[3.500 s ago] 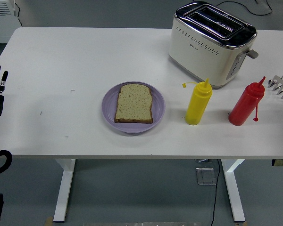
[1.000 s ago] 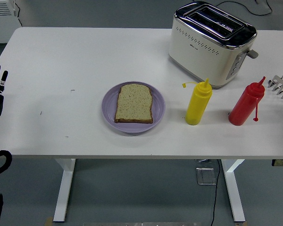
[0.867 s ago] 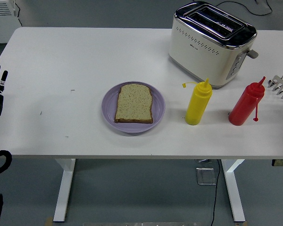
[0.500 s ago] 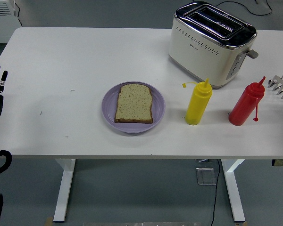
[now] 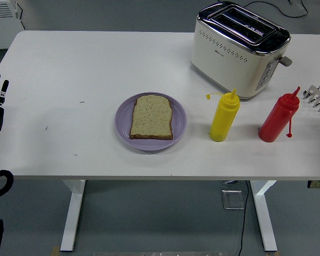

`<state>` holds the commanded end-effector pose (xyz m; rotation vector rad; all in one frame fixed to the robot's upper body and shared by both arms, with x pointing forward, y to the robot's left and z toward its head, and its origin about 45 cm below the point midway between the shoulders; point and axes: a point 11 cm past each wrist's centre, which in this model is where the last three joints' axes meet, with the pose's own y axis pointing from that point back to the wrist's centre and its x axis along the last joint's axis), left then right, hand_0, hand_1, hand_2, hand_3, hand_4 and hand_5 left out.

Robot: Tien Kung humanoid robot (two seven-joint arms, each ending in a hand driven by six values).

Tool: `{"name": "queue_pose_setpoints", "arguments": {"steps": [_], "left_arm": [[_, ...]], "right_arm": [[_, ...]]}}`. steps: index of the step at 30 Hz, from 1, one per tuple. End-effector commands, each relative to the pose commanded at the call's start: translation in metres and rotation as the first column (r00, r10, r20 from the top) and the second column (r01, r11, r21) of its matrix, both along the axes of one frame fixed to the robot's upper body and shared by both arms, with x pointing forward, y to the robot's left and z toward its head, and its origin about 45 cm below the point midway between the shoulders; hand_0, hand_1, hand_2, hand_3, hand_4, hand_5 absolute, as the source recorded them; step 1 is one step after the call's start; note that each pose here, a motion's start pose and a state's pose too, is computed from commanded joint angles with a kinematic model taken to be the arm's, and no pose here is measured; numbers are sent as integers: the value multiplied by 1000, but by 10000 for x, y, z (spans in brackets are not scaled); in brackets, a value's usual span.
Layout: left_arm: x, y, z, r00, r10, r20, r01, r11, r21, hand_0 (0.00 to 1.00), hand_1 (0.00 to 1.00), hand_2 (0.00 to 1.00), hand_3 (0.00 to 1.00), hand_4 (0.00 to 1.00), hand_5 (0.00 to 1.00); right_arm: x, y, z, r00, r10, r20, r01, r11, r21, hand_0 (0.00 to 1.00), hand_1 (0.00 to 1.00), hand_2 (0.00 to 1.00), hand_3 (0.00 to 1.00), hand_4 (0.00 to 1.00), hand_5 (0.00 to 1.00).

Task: Pick up the cup,pour liquid into bread,place the cup on the desk

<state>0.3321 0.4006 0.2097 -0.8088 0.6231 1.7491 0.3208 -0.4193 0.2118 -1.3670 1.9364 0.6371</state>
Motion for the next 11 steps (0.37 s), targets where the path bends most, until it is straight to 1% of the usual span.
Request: {"name": "queue_pose_setpoints", "arguments": {"steps": [11], "left_arm": [[3,-11,-7,1000,-2,-1,2,1000,-2,788,743,744,702,516,998]], "right_arm": [[5,17,-12,1000,9,-5,-9,1000,-5,746,696,709,734,482,367]]}}
